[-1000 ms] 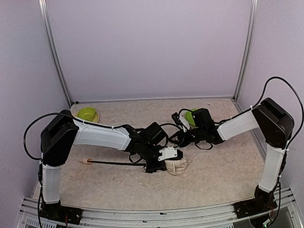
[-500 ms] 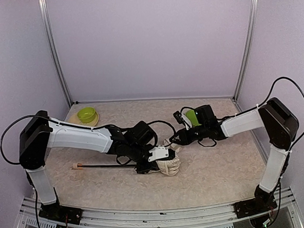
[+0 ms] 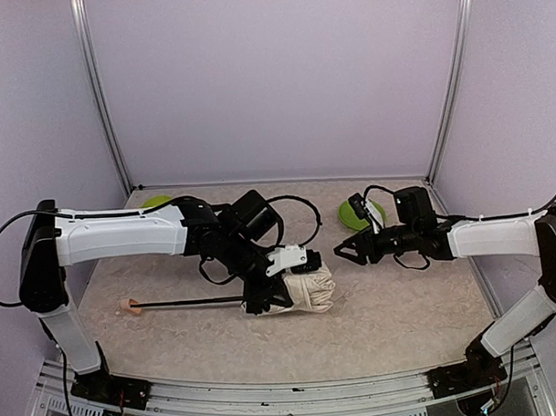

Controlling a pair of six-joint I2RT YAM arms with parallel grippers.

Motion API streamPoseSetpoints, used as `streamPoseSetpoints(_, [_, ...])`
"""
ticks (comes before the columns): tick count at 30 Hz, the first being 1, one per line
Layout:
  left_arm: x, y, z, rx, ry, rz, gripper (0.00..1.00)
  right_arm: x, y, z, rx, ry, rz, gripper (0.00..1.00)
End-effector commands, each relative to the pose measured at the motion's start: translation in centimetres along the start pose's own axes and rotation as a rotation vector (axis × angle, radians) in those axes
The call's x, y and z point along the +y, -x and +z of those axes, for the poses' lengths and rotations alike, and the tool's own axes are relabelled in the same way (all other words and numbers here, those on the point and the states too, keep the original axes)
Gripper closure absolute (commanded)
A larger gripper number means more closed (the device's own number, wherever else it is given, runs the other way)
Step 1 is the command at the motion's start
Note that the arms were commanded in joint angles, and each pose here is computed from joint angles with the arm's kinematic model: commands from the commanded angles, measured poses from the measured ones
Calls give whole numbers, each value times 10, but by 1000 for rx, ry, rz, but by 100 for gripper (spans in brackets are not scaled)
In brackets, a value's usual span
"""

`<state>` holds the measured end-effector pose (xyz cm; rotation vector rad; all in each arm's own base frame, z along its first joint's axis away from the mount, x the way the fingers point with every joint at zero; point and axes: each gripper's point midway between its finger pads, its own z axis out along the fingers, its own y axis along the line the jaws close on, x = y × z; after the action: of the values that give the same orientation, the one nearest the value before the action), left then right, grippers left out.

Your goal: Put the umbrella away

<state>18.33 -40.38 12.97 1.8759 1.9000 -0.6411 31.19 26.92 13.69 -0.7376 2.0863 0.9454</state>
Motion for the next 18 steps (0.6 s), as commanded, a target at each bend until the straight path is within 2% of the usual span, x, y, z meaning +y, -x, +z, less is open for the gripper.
streamPoseSetpoints(1, [-1, 55, -61, -174, 19, 37, 100, 36, -5, -6, -51, 146, -220, 42])
streamPoseSetpoints(6, [3, 69, -85, -199, 60, 54, 100, 68, -11, -6, -133, 335, -342, 39])
streamPoseSetpoints(11, [9, 85, -110, -235, 125, 70, 100, 91, -8, -8, -223, 521, -399, 27])
streamPoseSetpoints(13, [9, 89, -118, -247, 140, 80, 100, 86, -9, 0, -206, 525, -384, 21])
streamPoseSetpoints(16, [11, 91, -126, -255, 161, 83, 100, 73, -10, 7, -189, 455, -385, 21])
streamPoseSetpoints(18, [11, 92, -129, -259, 169, 85, 100, 54, -5, 6, -192, 339, -378, 21])
